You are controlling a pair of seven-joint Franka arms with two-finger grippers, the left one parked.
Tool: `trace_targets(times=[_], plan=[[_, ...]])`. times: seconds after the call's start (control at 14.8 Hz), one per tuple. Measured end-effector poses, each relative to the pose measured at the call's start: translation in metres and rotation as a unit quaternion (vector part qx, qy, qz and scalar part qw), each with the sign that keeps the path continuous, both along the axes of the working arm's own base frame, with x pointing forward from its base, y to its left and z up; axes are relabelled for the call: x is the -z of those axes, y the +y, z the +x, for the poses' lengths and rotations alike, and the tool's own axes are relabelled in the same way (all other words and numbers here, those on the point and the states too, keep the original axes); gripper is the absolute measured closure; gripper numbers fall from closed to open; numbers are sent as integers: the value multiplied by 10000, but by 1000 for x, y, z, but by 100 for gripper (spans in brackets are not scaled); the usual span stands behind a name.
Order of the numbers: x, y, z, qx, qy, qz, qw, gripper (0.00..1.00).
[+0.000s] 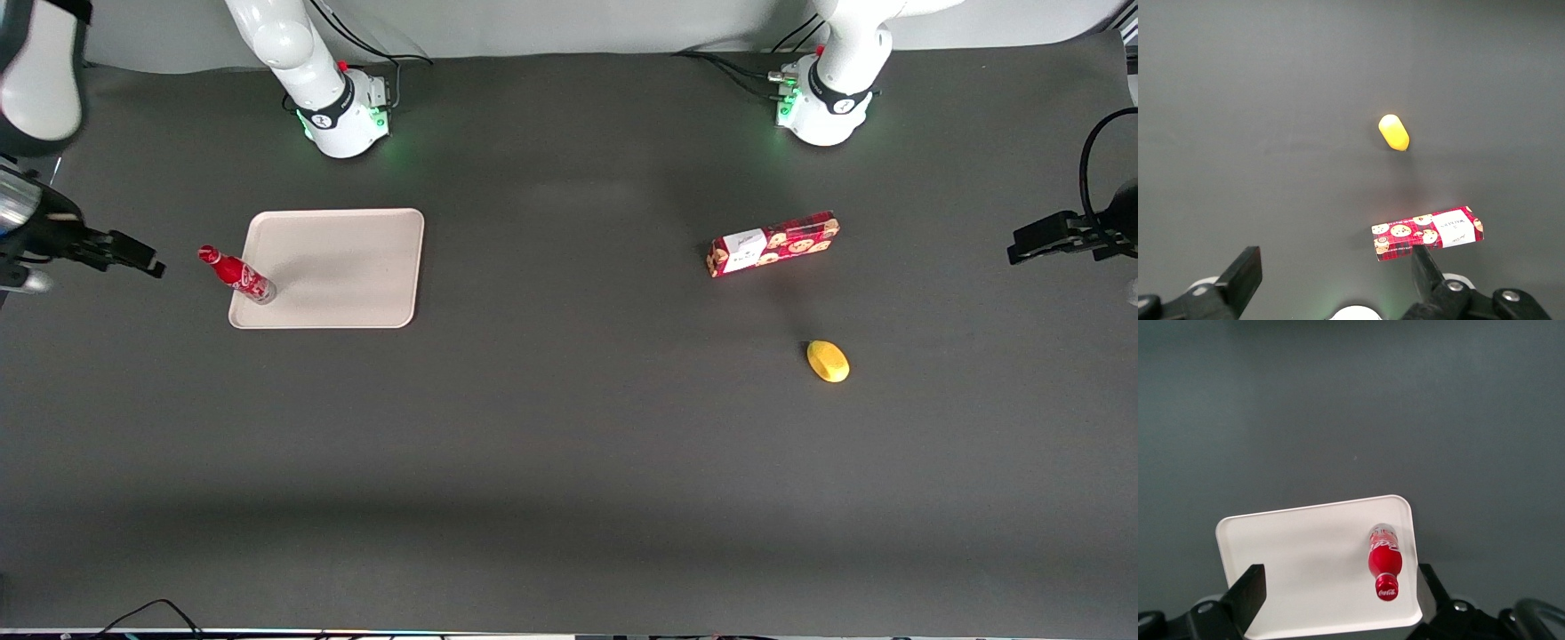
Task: Place coke bottle on tray
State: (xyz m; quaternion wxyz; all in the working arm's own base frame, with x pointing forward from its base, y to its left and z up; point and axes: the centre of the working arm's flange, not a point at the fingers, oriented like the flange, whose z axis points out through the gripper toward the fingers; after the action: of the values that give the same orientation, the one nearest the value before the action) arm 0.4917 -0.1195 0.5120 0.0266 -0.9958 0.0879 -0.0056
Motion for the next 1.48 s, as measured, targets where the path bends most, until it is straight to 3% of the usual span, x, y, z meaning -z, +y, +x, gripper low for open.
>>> trace_targets(times=[0.2, 0.47, 0.74, 0.88, 1.01, 1.21, 1.48], plan=[[-61, 31, 17, -351, -270, -104, 9990, 0], [-93, 102, 33, -894, -423, -200, 9949, 0], [-118, 115, 28, -917, -586, 60, 9940, 0], [-121, 110, 27, -902, -577, 64, 9942, 0], [-114, 110, 32, -792, -453, -98, 9958, 0], [-101, 117, 47, -432, -316, -95, 9985, 0], [-100, 104, 64, -239, -349, -54, 9991, 0]])
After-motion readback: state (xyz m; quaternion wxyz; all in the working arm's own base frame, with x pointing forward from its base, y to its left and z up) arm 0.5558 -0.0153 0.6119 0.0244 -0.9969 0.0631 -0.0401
